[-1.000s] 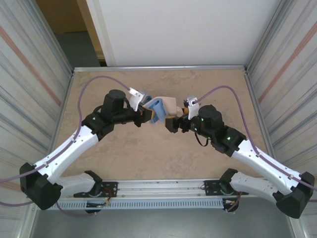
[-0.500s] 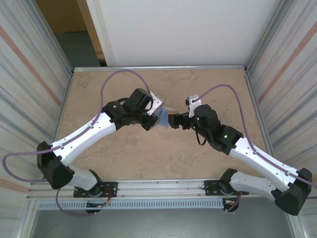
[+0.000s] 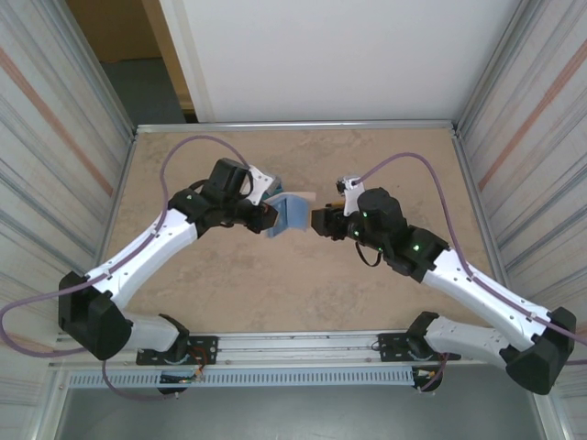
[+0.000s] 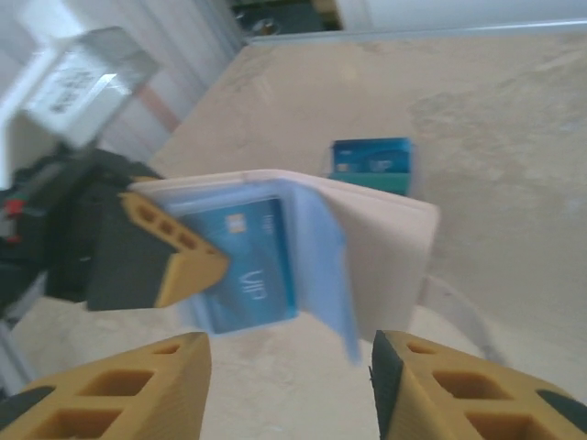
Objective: Take the credit cards out of the card holder
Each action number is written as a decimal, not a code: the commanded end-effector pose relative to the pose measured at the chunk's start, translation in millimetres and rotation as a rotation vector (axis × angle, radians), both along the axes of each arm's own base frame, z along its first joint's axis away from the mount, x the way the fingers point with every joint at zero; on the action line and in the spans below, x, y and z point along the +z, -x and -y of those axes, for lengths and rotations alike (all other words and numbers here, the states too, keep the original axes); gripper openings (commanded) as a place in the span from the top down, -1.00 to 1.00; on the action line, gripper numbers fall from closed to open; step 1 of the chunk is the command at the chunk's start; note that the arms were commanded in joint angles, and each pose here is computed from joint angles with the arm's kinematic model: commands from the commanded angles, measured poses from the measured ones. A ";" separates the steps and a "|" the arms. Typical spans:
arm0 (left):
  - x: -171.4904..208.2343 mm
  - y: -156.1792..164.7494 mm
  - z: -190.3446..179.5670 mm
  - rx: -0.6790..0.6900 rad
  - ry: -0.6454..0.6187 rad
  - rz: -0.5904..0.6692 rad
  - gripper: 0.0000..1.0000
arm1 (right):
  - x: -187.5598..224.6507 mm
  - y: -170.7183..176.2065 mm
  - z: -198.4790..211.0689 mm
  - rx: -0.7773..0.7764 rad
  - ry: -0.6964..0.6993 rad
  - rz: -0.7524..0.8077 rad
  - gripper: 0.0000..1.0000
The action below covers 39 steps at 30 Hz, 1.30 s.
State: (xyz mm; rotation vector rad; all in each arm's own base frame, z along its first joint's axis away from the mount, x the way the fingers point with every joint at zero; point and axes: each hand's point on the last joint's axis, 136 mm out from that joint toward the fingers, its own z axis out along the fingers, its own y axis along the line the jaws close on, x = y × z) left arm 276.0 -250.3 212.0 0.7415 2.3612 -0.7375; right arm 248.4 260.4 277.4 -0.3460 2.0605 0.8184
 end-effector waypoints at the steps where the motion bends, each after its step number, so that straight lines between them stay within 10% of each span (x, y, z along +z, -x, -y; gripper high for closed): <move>1: 22.7 8.5 16.3 -0.054 0.162 -0.006 1.00 | 13.8 10.3 -27.8 0.119 -0.086 -0.058 0.13; 17: 15.9 31.3 36.3 -0.173 0.317 -0.102 1.00 | -80.2 -40.8 -1.7 -0.140 -0.033 -0.404 0.83; 39: -75.7 40.0 75.7 -0.177 0.311 -0.366 1.00 | -139.4 -23.7 59.4 -0.370 0.126 -0.560 0.75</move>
